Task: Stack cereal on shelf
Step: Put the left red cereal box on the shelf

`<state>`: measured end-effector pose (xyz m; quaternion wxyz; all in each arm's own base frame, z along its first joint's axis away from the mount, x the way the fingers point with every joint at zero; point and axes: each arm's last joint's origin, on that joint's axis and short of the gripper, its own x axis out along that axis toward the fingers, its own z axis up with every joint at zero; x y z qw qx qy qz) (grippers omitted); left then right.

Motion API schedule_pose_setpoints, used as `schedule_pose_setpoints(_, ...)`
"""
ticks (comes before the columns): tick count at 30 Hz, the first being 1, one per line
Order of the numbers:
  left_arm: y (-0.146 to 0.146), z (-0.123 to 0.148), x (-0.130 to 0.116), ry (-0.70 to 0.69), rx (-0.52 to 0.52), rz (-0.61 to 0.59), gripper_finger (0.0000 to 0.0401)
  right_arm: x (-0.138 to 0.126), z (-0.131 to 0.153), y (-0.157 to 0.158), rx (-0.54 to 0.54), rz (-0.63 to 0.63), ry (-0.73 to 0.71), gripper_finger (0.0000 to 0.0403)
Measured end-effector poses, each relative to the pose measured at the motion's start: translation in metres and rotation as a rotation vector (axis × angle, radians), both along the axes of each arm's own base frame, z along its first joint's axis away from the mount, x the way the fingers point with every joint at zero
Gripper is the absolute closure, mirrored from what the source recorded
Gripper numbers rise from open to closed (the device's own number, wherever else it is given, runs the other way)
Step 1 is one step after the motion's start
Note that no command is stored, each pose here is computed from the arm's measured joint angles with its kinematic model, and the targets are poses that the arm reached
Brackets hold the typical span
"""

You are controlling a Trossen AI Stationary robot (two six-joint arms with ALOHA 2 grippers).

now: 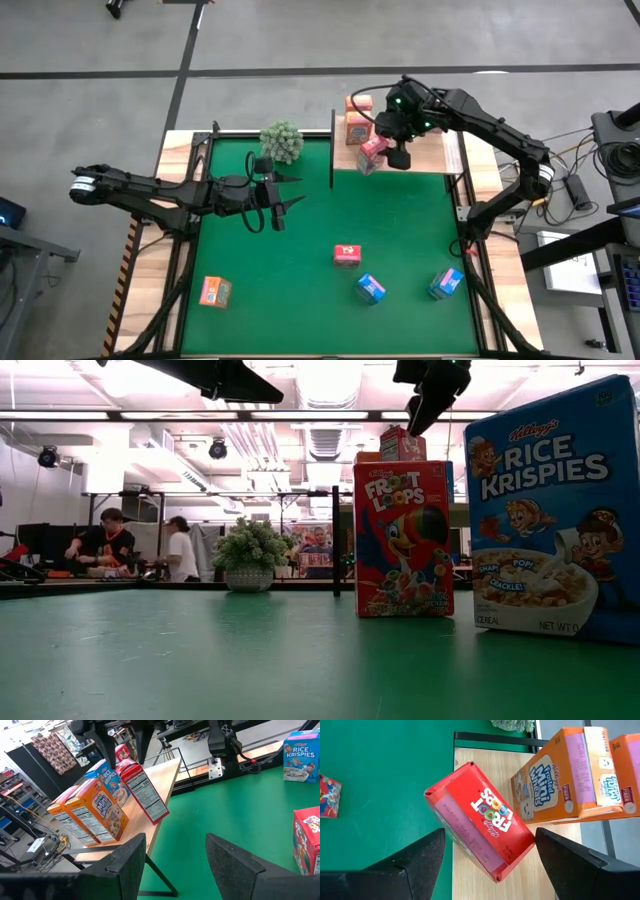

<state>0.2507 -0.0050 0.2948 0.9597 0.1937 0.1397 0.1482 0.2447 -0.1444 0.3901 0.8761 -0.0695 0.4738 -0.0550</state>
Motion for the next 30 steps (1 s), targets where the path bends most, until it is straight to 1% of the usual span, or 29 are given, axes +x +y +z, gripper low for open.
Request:
schedule_pose_setpoints(15,0.0,-0.0001,0.0,0.001,0.0,0.0,0.0211,0.0038,-0.0019,-0.002,-0.014,0.012,-0.03,0.0119)
schedule_pose_setpoints(18,0.0,-0.0002,0.0,0.001,0.0,0.0,0.0211,0.0037,-0.0019,-0.0024,-0.017,-0.004,-0.026,0.0115)
schedule_pose_setpoints(22,0.0,-0.0002,0.0001,0.001,0.0,0.0,0.0211,0.0025,-0.002,-0.0042,-0.071,-0.052,0.006,0.0106)
schedule_pose_setpoints(30,0.0,-0.0033,-0.0004,0.01,0.0,0.0,0.0211,0.0031,-0.0019,-0.0042,-0.088,-0.046,0.01,0.0095)
